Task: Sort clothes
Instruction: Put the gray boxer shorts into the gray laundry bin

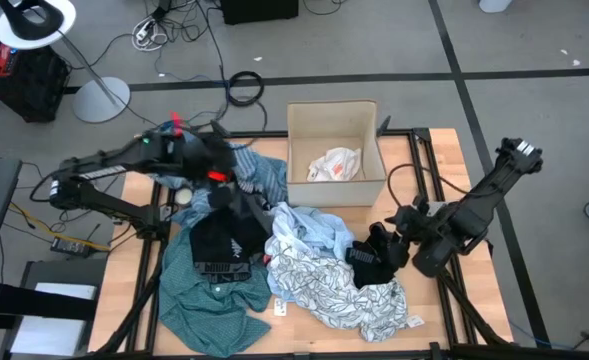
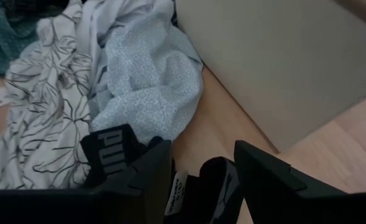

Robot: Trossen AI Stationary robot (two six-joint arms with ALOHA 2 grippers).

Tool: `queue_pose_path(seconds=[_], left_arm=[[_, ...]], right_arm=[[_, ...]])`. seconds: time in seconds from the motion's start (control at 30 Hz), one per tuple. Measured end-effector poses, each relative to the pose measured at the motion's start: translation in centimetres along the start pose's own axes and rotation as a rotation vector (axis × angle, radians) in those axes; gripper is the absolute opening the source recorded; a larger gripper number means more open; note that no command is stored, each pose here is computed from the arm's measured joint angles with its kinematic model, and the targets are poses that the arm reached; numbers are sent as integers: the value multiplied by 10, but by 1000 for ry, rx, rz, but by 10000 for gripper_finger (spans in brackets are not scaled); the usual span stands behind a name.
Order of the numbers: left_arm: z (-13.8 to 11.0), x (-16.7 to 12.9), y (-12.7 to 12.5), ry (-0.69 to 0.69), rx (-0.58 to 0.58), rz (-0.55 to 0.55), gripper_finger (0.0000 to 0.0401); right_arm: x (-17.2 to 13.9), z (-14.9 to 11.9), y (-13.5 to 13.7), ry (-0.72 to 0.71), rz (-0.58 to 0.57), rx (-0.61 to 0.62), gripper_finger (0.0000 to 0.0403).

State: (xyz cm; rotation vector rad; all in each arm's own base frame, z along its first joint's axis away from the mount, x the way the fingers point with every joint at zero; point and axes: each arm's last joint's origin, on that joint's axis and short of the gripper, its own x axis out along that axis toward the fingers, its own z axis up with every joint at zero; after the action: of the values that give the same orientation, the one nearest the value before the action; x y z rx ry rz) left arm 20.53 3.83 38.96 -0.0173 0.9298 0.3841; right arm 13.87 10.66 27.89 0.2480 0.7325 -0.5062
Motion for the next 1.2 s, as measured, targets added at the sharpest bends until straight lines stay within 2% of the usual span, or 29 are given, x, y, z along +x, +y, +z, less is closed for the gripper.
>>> queue_pose_path(seconds=[0.17, 0.47, 0.7, 0.9, 1.1, 1.2], left_arm=[[16, -29, 6, -123, -30, -2, 0], [43, -61, 13, -396, -83, -13, 0], [82, -81, 28, -621, -105, 40, 0], [133, -76, 40, -795, -111, 80, 0], [184, -54, 53, -927, -110, 53, 0], [200, -41, 58, -941, -88, 9, 0]], right_arm=[[8, -5, 7, -5, -22, -12, 170], [32, -39, 7, -6, 9, 42, 155], [34, -42, 5, 7, 0, 66, 155], [33, -41, 6, 7, 8, 66, 151], [33, -41, 6, 6, 10, 68, 150], [33, -41, 6, 6, 10, 63, 149]])
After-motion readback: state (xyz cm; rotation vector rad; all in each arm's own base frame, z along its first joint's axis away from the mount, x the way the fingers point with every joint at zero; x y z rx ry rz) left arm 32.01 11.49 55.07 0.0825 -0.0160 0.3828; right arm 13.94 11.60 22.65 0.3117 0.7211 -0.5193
